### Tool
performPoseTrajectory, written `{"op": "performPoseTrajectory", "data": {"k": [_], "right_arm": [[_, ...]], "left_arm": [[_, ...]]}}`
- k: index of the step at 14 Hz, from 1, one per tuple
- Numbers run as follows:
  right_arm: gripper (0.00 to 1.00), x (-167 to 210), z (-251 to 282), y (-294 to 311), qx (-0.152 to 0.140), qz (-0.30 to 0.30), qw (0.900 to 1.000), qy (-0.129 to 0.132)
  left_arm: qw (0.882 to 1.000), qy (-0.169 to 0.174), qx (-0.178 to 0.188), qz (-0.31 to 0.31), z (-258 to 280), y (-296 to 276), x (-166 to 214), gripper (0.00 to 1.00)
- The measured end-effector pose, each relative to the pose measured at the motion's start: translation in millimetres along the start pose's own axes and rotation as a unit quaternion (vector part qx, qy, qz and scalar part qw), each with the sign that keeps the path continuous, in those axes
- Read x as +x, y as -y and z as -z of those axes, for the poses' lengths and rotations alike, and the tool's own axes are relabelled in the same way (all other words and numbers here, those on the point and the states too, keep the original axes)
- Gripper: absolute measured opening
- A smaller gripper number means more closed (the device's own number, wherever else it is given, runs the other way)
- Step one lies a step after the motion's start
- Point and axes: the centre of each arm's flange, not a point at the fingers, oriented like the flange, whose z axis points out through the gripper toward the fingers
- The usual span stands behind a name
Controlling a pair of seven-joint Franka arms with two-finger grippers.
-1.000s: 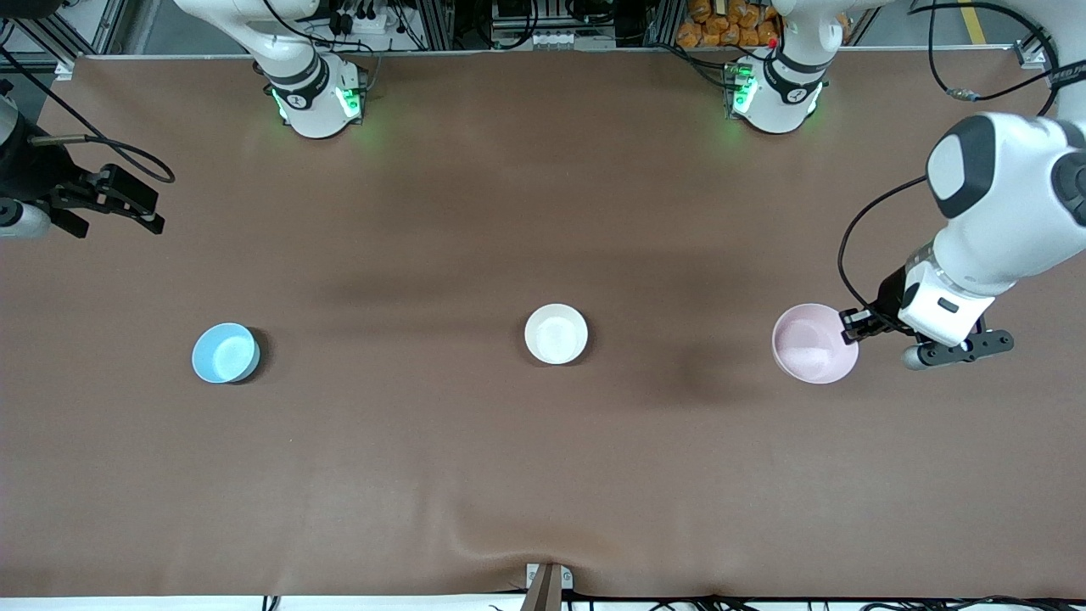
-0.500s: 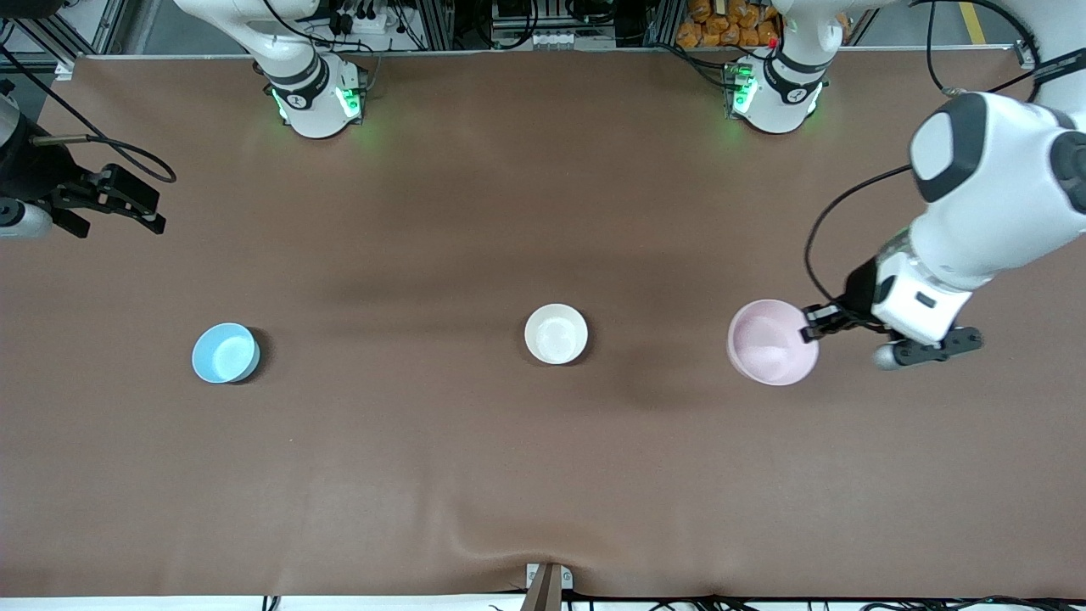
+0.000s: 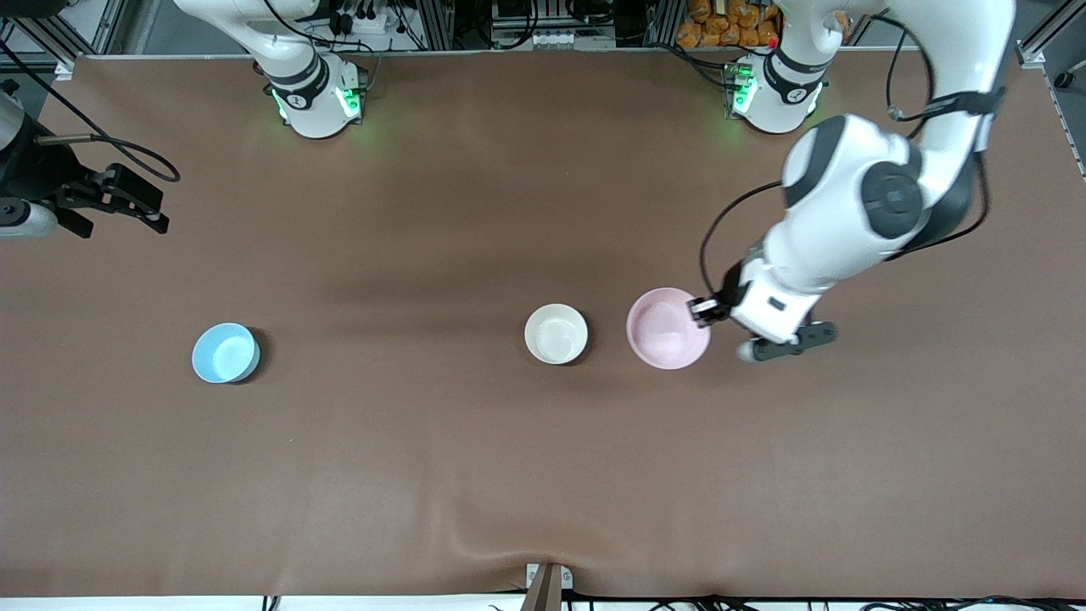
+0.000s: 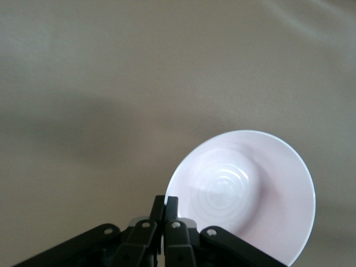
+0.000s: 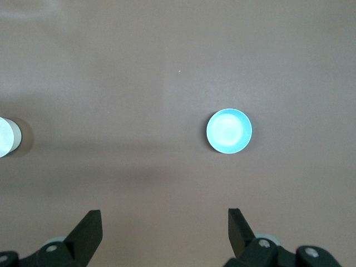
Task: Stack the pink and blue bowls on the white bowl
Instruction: 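Lift the pink bowl with the left gripper and carry it over the white bowl, then lower the pink bowl into the white bowl and open the left gripper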
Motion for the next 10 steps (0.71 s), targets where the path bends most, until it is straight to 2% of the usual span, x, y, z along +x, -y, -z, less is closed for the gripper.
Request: {"op": "performPoseTrajectory", "data": {"k": [3,10], "right_arm": [[1.0,0,0,-4,0.0,-0.003,1.0,0.0],[1.0,0,-1,-7,0.0,-0.006,1.0,0.0]], "left_arm": [[1.0,-0.004,0.02,0.023,-51,-40,-31,0.03],[0.999,-0.014,0.01,0.027,-149,-87,-71,0.03]]}}
